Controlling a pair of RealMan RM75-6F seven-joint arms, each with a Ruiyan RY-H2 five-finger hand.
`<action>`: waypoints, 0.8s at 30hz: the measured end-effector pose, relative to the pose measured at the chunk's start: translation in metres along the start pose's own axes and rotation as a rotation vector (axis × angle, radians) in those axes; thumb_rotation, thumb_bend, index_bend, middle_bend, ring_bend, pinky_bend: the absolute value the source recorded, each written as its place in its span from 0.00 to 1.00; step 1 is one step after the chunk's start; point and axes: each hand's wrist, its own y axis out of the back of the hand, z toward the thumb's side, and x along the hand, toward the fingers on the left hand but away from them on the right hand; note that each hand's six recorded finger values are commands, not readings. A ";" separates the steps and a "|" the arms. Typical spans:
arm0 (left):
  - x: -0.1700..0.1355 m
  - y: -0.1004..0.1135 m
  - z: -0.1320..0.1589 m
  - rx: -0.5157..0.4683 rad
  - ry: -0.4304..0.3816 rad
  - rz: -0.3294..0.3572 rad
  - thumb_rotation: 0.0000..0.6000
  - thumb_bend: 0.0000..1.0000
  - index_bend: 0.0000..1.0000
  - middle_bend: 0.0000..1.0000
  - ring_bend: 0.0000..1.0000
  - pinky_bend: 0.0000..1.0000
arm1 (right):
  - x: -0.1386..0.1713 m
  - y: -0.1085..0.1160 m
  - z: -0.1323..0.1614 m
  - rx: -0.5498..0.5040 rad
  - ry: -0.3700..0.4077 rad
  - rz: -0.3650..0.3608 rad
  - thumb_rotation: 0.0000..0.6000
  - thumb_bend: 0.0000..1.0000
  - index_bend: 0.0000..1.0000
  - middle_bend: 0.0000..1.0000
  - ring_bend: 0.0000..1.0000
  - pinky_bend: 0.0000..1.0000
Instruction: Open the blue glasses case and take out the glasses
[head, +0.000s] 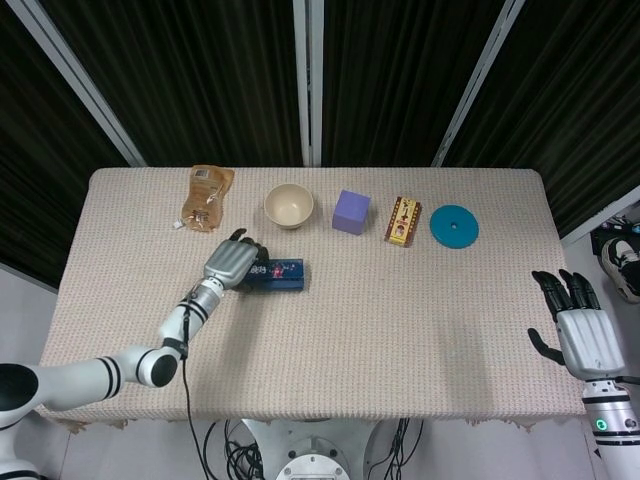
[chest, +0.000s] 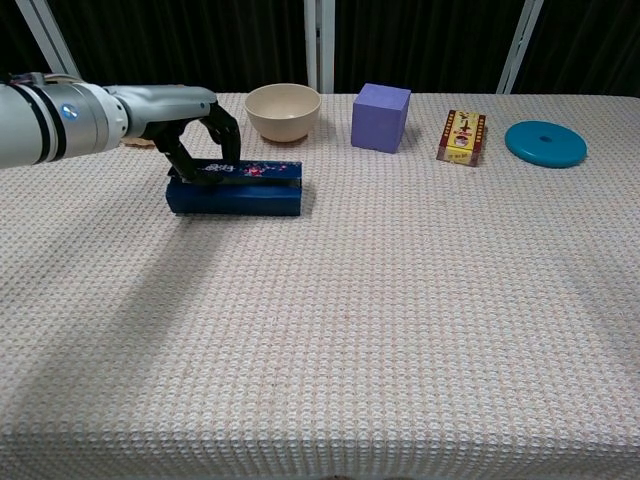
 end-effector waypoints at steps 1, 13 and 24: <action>0.001 0.000 -0.002 -0.002 0.007 0.000 1.00 0.53 0.32 0.31 0.14 0.09 | 0.000 0.000 0.000 -0.001 0.000 0.000 1.00 0.24 0.04 0.12 0.00 0.01; 0.011 0.006 -0.032 -0.019 0.104 0.019 1.00 0.53 0.27 0.21 0.02 0.08 | 0.002 0.000 0.000 -0.005 0.001 0.005 1.00 0.24 0.04 0.12 0.00 0.01; 0.007 0.015 -0.049 -0.020 0.152 0.057 1.00 0.52 0.29 0.20 0.02 0.06 | 0.003 0.004 -0.001 -0.006 0.001 -0.009 1.00 0.24 0.04 0.13 0.00 0.01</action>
